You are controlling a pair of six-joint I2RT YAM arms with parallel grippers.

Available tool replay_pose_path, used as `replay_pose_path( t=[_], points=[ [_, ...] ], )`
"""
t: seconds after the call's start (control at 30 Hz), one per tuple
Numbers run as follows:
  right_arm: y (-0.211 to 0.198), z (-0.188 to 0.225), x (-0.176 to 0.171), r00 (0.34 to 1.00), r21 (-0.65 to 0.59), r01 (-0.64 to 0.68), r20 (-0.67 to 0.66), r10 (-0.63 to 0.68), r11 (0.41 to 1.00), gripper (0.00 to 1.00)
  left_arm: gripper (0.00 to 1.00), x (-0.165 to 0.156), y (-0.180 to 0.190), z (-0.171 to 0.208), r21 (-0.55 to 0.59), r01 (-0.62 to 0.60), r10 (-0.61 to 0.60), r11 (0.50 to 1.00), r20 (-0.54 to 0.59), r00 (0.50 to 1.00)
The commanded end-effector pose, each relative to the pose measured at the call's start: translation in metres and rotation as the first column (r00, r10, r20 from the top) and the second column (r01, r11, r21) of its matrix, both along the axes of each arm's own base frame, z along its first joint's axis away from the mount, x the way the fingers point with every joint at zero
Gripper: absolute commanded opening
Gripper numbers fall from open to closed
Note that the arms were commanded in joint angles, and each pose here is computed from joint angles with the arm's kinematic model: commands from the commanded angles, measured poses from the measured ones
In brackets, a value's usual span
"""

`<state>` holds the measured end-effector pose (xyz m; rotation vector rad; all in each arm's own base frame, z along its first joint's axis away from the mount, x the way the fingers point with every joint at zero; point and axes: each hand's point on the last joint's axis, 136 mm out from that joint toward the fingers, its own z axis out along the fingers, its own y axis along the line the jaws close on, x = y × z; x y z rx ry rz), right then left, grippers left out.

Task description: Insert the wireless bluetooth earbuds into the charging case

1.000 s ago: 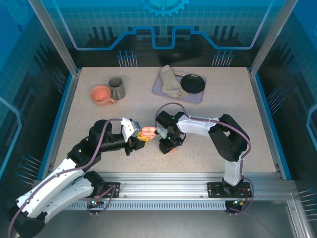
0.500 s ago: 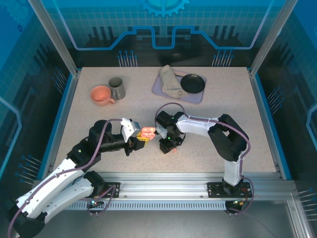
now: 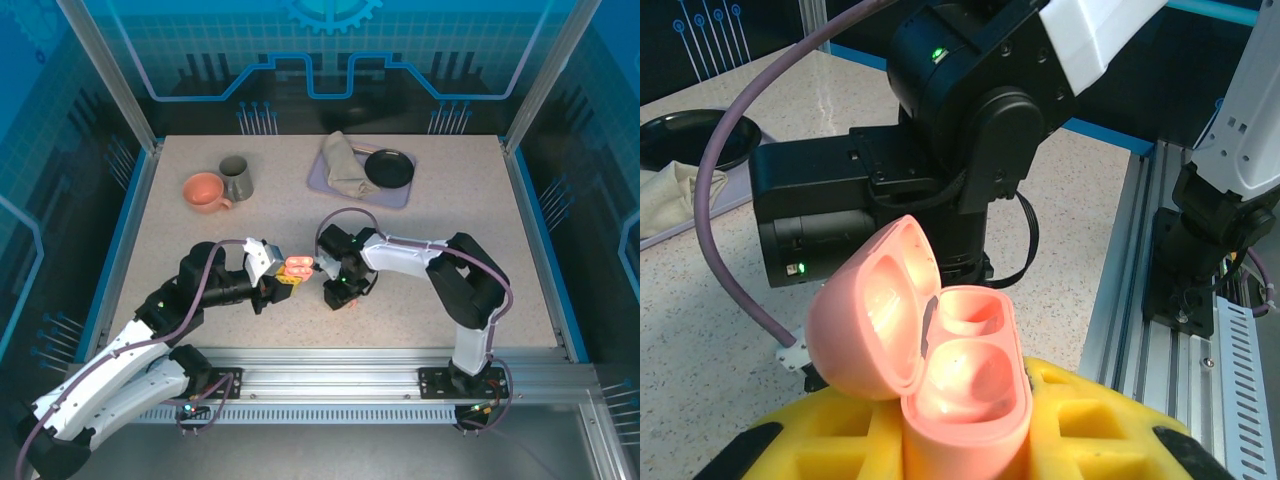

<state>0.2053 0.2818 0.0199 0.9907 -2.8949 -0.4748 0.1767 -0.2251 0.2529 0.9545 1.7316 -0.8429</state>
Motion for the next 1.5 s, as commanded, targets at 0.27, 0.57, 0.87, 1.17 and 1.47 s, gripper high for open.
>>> replay_pose_path(
  t=[0.27, 0.57, 0.87, 1.17, 1.47],
  points=[
    [-0.006, 0.025, 0.011, 0.998, 0.084, 0.034, 0.053, -0.039, 0.996, 0.25, 0.00, 0.000, -0.001, 0.012, -0.014, 0.003, -0.003, 1.000, 0.025, 1.000],
    [-0.020, 0.096, 0.029, 0.955, 0.213, -0.045, 0.295, -0.021, 0.976, 0.22, 0.00, 0.004, -0.009, 0.012, -0.037, 0.019, -0.020, 0.999, -0.011, 1.000],
    [-0.029, 0.183, 0.033, 0.819, 0.304, -0.179, 0.573, -0.030, 0.936, 0.22, 0.00, 0.010, -0.015, 0.018, -0.068, 0.015, -0.017, 0.998, -0.023, 1.000],
    [-0.029, 0.274, 0.016, 0.578, 0.346, -0.354, 0.811, -0.088, 0.869, 0.22, 0.00, 0.016, -0.024, 0.025, -0.096, 0.021, -0.027, 0.995, -0.071, 0.997],
    [-0.005, 0.318, -0.007, 0.394, 0.259, -0.480, 0.917, -0.058, 0.838, 0.22, 0.00, 0.018, -0.030, 0.031, -0.135, 0.036, -0.046, 0.990, -0.072, 0.996]
  ],
)
